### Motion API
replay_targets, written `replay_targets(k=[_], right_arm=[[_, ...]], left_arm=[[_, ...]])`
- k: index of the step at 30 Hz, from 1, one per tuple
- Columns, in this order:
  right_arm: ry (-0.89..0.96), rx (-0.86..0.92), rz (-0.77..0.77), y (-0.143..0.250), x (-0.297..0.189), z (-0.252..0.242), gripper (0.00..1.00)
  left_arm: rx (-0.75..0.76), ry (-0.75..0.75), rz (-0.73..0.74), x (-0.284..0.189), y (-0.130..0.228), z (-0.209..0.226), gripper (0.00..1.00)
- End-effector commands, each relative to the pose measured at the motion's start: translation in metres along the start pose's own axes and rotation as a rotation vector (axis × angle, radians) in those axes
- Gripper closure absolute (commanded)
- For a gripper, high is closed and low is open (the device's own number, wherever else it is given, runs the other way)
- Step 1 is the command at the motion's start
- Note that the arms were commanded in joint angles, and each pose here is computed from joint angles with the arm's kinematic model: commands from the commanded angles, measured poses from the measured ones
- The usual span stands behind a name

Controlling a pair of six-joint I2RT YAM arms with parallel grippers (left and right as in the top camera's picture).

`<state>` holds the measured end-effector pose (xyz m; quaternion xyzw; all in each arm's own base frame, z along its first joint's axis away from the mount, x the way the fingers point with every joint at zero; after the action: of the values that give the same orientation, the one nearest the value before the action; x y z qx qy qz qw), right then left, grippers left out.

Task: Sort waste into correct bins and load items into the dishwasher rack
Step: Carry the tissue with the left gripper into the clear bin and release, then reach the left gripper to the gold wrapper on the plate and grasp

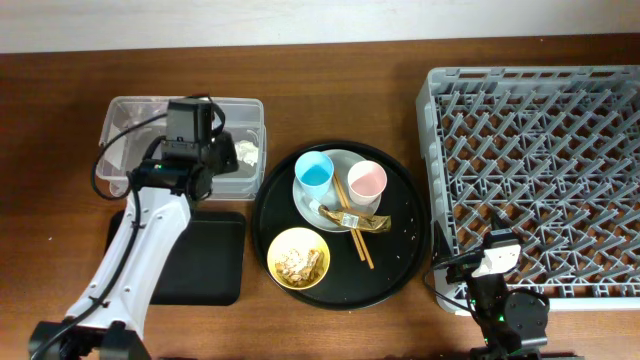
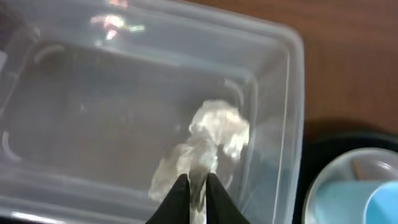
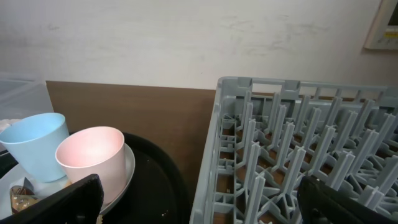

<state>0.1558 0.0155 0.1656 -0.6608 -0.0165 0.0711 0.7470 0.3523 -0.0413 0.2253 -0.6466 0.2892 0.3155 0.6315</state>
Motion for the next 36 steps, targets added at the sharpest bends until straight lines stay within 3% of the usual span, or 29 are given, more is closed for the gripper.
replay_targets(k=[1, 2, 4, 7, 8, 10, 11, 12, 13, 14, 19, 24, 31, 34, 35, 36], right_arm=[[-0.012, 0.004, 0.005, 0.002, 0.000, 0.001, 0.01], [-0.012, 0.004, 0.005, 0.002, 0.000, 0.001, 0.02], [-0.012, 0.004, 0.005, 0.002, 0.000, 0.001, 0.02], [-0.012, 0.004, 0.005, 0.002, 0.000, 0.001, 0.02], [-0.012, 0.004, 0.005, 0.002, 0.000, 0.001, 0.02], [-0.012, 0.004, 0.005, 0.002, 0.000, 0.001, 0.02], [-0.012, 0.004, 0.005, 0.002, 0.000, 0.001, 0.02], [-0.012, 0.004, 0.005, 0.002, 0.000, 0.001, 0.02], [-0.012, 0.004, 0.005, 0.002, 0.000, 0.001, 0.01], [-0.012, 0.004, 0.005, 0.002, 0.000, 0.001, 0.02], [-0.012, 0.004, 0.005, 0.002, 0.000, 0.001, 0.02], [-0.012, 0.004, 0.005, 0.002, 0.000, 0.001, 0.02], [-0.012, 0.004, 0.005, 0.002, 0.000, 0.001, 0.02], [-0.012, 0.004, 0.005, 0.002, 0.000, 0.001, 0.02], [-0.012, 0.004, 0.005, 0.002, 0.000, 0.001, 0.02], [-0.012, 0.004, 0.005, 0.002, 0.000, 0.001, 0.02]], left_arm=[[0.047, 0.020, 0.004, -0.002, 0.000, -0.001, 0.69], [0.054, 0.020, 0.004, -0.002, 0.000, -0.001, 0.26], [0.053, 0.020, 0.000, -0.002, -0.001, -0.001, 0.01], [0.052, 0.021, -0.008, -0.002, -0.002, -0.001, 0.04], [0.052, 0.021, -0.011, -0.002, -0.003, -0.001, 0.45], [0.051, 0.022, -0.017, -0.002, -0.004, -0.001, 0.89], [0.051, 0.022, -0.019, -0.002, -0.004, -0.001, 0.99], [0.051, 0.023, -0.019, -0.002, -0.004, -0.001, 0.96], [0.051, 0.032, -0.017, -0.002, -0.004, -0.002, 0.68], [0.056, 0.079, -0.013, -0.003, -0.003, -0.006, 0.64], [0.122, 0.441, 0.010, -0.024, 0.003, -0.046, 0.61], [0.148, 0.560, 0.175, -0.045, 0.038, -0.102, 0.54], [0.259, 0.591, 0.227, -0.068, 0.071, -0.158, 0.51], [0.165, 0.502, 0.233, -0.072, 0.082, -0.173, 0.51], [0.115, 0.454, 0.224, -0.073, 0.084, -0.176, 0.41], [0.042, 0.402, 0.211, -0.075, 0.087, -0.180, 0.38]])
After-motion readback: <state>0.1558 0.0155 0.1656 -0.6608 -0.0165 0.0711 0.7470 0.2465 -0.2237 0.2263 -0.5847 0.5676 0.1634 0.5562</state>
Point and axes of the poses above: each gripper's point midway between its finger pads, its own x axis out along the fingers, its own z axis along the line the jaws close on, y = z × x, the point moved 9 cm from there along -x, back along the fingers, and after that the axes turned 7 degrees about x, right-handed, at the moved point
